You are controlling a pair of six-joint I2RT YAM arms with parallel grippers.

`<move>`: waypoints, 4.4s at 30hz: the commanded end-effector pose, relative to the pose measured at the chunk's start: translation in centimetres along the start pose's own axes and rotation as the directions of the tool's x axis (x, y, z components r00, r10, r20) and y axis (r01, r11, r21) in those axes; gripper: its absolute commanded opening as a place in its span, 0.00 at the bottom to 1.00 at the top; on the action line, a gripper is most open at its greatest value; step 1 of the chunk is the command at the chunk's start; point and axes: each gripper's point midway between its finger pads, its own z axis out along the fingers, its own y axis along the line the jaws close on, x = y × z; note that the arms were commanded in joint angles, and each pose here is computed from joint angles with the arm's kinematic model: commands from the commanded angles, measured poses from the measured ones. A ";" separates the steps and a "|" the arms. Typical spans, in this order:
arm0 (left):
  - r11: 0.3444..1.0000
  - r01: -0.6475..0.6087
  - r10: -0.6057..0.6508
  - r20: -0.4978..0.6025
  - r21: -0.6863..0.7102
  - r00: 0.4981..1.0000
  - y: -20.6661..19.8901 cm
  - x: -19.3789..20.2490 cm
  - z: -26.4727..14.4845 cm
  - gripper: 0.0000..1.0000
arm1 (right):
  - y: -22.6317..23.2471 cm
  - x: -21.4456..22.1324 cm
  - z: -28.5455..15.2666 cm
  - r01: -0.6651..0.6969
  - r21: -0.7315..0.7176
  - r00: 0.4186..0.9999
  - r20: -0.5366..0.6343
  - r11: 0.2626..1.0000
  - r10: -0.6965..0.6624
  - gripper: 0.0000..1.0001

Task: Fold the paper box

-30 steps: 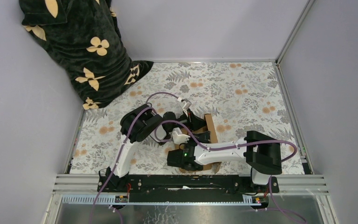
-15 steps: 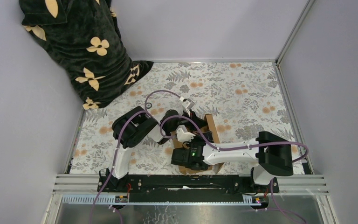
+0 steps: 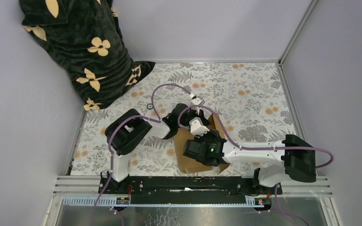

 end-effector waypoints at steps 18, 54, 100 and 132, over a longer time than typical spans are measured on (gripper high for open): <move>0.952 -0.243 0.199 -0.229 -0.186 0.953 2.2 -4.4 0.3 0.02 | 10.3 2.0 0.9 -0.505 -0.370 0.862 -0.263 0.780 0.434 0.06; 0.855 -0.472 0.292 -0.550 -0.217 0.782 3.2 0.6 0.0 0.05 | 0.9 5.3 1.9 -0.844 -0.122 0.535 -0.252 0.522 0.806 0.61; 0.672 -0.740 0.586 -0.616 0.006 0.527 1.2 3.2 -0.6 0.13 | -4.2 5.1 1.9 -0.838 -0.104 0.546 -0.186 0.536 0.817 0.61; 0.542 -0.840 0.599 -0.700 -0.003 0.389 0.7 6.7 0.6 0.14 | -4.1 5.6 1.9 -0.844 -0.113 0.537 -0.195 0.525 0.821 0.61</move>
